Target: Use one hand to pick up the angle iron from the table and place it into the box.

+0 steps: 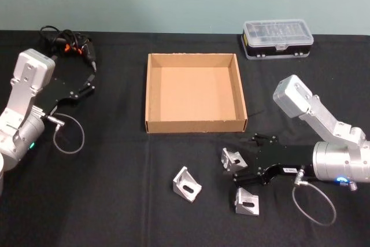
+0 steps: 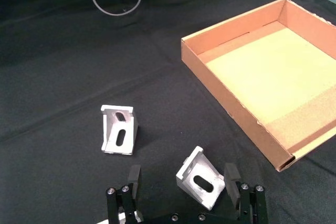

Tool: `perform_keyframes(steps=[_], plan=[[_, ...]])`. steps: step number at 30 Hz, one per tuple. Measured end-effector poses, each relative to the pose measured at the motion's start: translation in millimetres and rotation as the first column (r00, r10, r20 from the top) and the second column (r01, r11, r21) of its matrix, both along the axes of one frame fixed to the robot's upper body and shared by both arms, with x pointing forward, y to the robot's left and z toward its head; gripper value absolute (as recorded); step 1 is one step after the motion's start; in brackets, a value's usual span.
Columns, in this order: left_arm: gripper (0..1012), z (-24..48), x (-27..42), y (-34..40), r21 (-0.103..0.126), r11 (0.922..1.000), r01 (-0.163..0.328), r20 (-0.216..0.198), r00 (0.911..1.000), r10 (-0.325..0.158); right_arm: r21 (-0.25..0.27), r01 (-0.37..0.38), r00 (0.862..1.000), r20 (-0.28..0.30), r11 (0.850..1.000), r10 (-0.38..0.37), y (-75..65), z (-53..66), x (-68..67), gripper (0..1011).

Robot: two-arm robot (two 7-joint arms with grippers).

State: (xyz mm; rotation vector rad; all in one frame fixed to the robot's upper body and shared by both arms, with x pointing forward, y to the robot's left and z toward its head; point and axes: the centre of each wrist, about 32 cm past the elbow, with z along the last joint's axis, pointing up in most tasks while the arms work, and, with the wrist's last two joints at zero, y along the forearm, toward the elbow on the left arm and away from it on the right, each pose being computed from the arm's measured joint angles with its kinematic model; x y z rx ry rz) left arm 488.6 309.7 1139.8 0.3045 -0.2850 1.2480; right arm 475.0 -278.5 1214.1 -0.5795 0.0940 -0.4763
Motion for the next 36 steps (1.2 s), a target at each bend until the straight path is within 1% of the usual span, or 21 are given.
perform_keyframes(steps=[5,16,25,36], plan=[[1000,0.0,0.0,0.0,0.000,1.0000,0.000,0.000,1.0000,0.000,-0.002,0.013,1.000,-0.003,1.000,-0.013,4.8,-3.5,0.2,1003],[1000,0.0,0.0,0.0,0.000,1.0000,0.000,0.000,1.0000,0.000,0.002,0.005,1.000,-0.011,1.000,-0.005,16.3,-8.7,1.4,1003],[1000,0.0,0.0,0.0,0.000,1.0000,0.000,0.000,1.0000,0.000,0.000,-0.003,1.000,-0.004,1.000,0.003,21.6,-6.7,4.2,1003],[1000,0.0,0.0,0.0,0.000,1.0000,0.000,0.000,1.0000,0.000,-0.012,-0.007,1.000,-0.008,1.000,0.007,24.0,-6.0,4.3,1003]])
